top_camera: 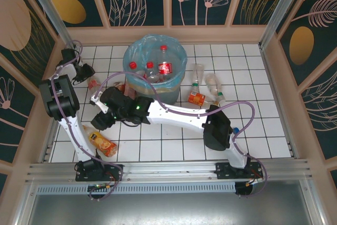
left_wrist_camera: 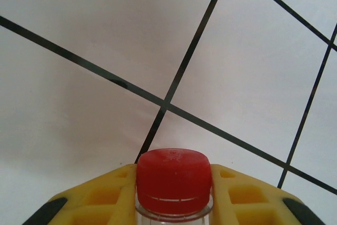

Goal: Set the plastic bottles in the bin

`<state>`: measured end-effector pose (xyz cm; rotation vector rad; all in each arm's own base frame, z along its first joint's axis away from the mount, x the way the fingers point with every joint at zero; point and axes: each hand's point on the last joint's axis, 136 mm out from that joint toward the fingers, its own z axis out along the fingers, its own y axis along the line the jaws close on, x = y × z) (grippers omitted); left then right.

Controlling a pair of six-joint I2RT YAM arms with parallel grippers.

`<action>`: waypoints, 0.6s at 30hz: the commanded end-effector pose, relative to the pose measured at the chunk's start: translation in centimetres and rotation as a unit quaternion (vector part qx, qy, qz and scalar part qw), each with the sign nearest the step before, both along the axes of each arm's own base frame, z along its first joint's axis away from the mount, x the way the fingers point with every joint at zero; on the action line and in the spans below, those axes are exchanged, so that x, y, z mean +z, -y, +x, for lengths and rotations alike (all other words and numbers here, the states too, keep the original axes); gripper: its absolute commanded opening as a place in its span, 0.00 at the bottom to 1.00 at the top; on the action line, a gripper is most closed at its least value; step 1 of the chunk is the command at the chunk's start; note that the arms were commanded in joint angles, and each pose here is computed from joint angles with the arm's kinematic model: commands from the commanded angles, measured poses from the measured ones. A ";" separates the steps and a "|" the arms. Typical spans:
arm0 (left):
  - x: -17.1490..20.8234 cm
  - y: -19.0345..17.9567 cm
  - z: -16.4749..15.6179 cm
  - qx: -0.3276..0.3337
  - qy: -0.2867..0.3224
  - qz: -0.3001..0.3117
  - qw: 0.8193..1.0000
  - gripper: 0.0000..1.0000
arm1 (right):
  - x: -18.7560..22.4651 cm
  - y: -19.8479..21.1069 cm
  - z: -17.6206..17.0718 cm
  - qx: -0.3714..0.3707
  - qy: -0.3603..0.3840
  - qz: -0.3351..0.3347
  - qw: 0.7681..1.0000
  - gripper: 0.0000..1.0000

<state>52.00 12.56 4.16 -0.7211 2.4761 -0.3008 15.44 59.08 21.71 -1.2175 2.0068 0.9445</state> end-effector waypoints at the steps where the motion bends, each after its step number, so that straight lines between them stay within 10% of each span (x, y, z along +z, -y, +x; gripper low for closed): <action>1: 3.3 -0.3 0.6 0.002 0.029 0.016 0.999 0.21 | 1.6 -0.5 -0.7 0.009 0.011 0.012 1.000 0.61; 18: 24.2 -0.3 -2.2 0.050 0.242 0.071 0.966 0.00 | 11.4 5.0 1.8 -0.085 0.104 0.097 0.986 0.61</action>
